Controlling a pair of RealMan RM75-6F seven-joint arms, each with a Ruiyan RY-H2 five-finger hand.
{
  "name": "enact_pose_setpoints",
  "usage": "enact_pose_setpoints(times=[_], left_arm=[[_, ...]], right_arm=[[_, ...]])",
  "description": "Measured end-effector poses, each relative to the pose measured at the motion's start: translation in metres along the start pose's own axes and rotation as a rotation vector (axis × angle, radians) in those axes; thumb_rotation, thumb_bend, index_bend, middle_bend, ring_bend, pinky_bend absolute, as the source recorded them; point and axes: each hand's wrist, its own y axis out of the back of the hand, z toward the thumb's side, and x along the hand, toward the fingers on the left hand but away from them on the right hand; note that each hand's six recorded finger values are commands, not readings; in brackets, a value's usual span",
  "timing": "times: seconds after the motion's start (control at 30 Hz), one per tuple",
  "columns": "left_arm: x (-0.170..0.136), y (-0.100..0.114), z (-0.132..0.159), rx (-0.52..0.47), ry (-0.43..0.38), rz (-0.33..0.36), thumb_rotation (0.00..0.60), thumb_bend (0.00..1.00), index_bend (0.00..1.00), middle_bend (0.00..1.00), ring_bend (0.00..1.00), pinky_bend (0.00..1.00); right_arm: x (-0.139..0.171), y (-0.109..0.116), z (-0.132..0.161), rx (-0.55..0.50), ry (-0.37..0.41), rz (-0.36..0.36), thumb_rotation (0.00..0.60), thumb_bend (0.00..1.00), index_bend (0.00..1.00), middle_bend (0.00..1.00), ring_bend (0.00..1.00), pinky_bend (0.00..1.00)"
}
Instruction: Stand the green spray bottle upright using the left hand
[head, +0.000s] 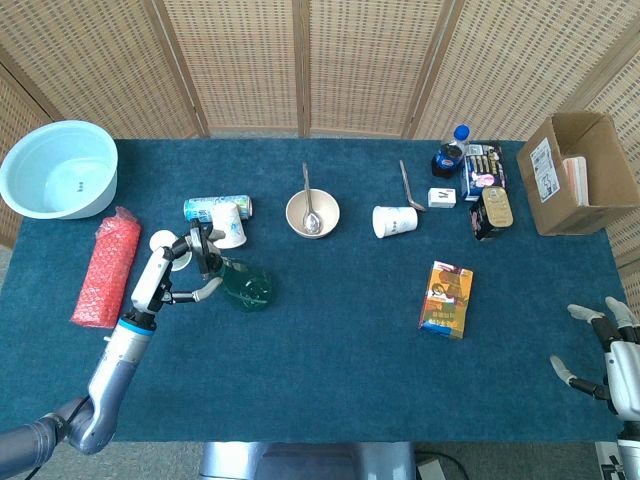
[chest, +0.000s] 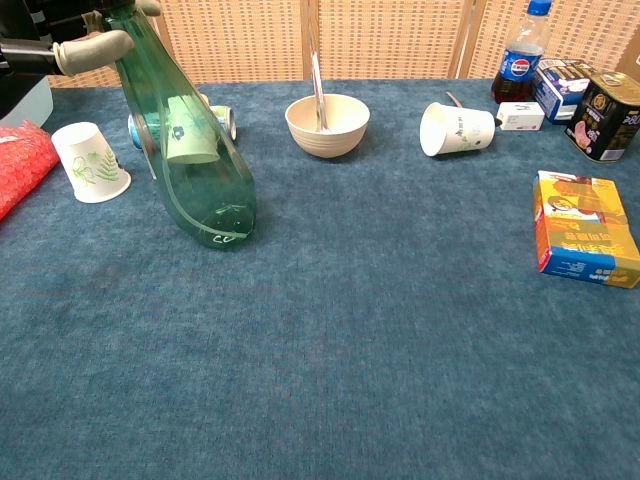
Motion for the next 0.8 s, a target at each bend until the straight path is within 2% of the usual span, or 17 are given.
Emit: enact_pose_setpoints(times=[0.1, 0.27, 0.8], left_arm=[[-0.0006, 0.0001, -0.0002, 0.011, 0.0, 0.001, 0.6, 0.38, 0.39, 0.26, 0.24, 0.36], [-0.0016, 0.0007, -0.0002, 0.017, -0.001, 0.005, 0.6, 0.37, 0.38, 0.26, 0.24, 0.43], [-0.0045, 0.0006, 0.0004, 0.059, -0.013, 0.019, 0.591, 0.38, 0.36, 0.24, 0.22, 0.37]], right_arm=[[-0.0002, 0.0, 0.0006, -0.003, 0.002, 0.002, 0.6, 0.28, 0.23, 0.31, 0.01, 0.1], [-0.0002, 0.0003, 0.0007, -0.006, 0.002, 0.001, 0.6, 0.28, 0.22, 0.31, 0.01, 0.1], [-0.0001, -0.0005, -0.0002, -0.013, 0.001, 0.007, 0.6, 0.28, 0.22, 0.31, 0.01, 0.1]])
